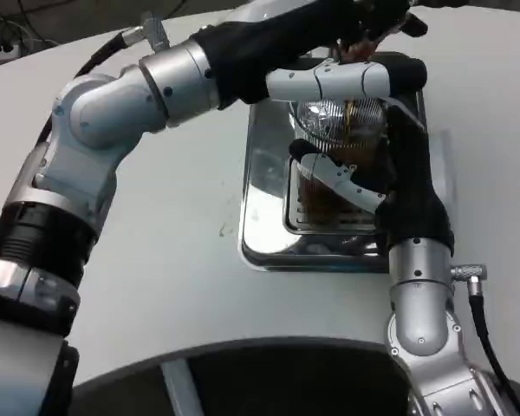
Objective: Grasp the cup under the faucet to collect the drink, then remove the cup.
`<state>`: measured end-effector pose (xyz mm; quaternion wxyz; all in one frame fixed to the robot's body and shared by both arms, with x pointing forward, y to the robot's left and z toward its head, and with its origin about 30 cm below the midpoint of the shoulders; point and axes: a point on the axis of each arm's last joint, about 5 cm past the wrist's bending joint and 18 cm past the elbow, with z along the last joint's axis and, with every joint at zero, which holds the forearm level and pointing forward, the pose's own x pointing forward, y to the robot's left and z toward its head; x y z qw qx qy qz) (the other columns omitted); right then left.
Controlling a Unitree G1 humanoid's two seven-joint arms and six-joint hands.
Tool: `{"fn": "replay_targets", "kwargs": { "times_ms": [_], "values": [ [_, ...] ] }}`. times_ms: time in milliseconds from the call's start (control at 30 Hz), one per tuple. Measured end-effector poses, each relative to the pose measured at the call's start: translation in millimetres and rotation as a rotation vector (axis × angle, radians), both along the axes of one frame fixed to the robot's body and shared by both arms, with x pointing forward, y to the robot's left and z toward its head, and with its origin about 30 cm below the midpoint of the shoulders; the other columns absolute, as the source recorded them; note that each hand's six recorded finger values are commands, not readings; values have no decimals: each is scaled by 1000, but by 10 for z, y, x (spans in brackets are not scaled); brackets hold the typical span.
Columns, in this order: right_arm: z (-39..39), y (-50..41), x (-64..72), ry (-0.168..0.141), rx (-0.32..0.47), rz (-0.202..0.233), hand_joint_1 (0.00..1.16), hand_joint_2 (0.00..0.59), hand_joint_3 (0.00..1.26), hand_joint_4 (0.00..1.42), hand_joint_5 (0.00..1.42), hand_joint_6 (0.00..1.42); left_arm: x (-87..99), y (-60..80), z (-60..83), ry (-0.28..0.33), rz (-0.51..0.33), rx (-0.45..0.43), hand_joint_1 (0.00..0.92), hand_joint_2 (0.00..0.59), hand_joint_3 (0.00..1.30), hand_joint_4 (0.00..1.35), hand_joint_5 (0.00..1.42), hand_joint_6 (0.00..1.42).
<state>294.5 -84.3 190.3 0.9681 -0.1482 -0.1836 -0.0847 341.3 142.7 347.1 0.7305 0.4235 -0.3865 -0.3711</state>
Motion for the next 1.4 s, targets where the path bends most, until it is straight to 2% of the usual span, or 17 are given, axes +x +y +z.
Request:
{"fn": "replay_targets", "kwargs": {
  "times_ms": [133,300,567,833,967,1400],
  "values": [
    [-8,30,-5,-14,-4,-12,853,259,426,535,628,479,-1,8,-15,-2,-2,-6,0,104,109,50,152,97],
    [-17,38,-4,-16,-5,-19,864,255,441,554,645,497,-2,27,-43,-5,1,-30,0,102,99,50,169,108],
    [-8,44,-8,-35,-3,-27,875,253,461,562,672,523,-13,67,-77,-27,-19,-146,0,96,76,70,208,160],
    [24,46,-18,-58,-7,-32,877,253,469,565,673,527,-57,75,-5,-74,-56,-227,0,95,85,93,232,171],
    [44,42,-39,-71,-2,-34,883,255,471,577,688,529,-84,73,36,-99,-68,-238,0,95,94,105,246,186],
    [38,15,-93,-75,3,-49,897,231,498,600,726,578,-204,101,120,-157,-123,-315,0,94,127,157,285,219]
  ]
}}
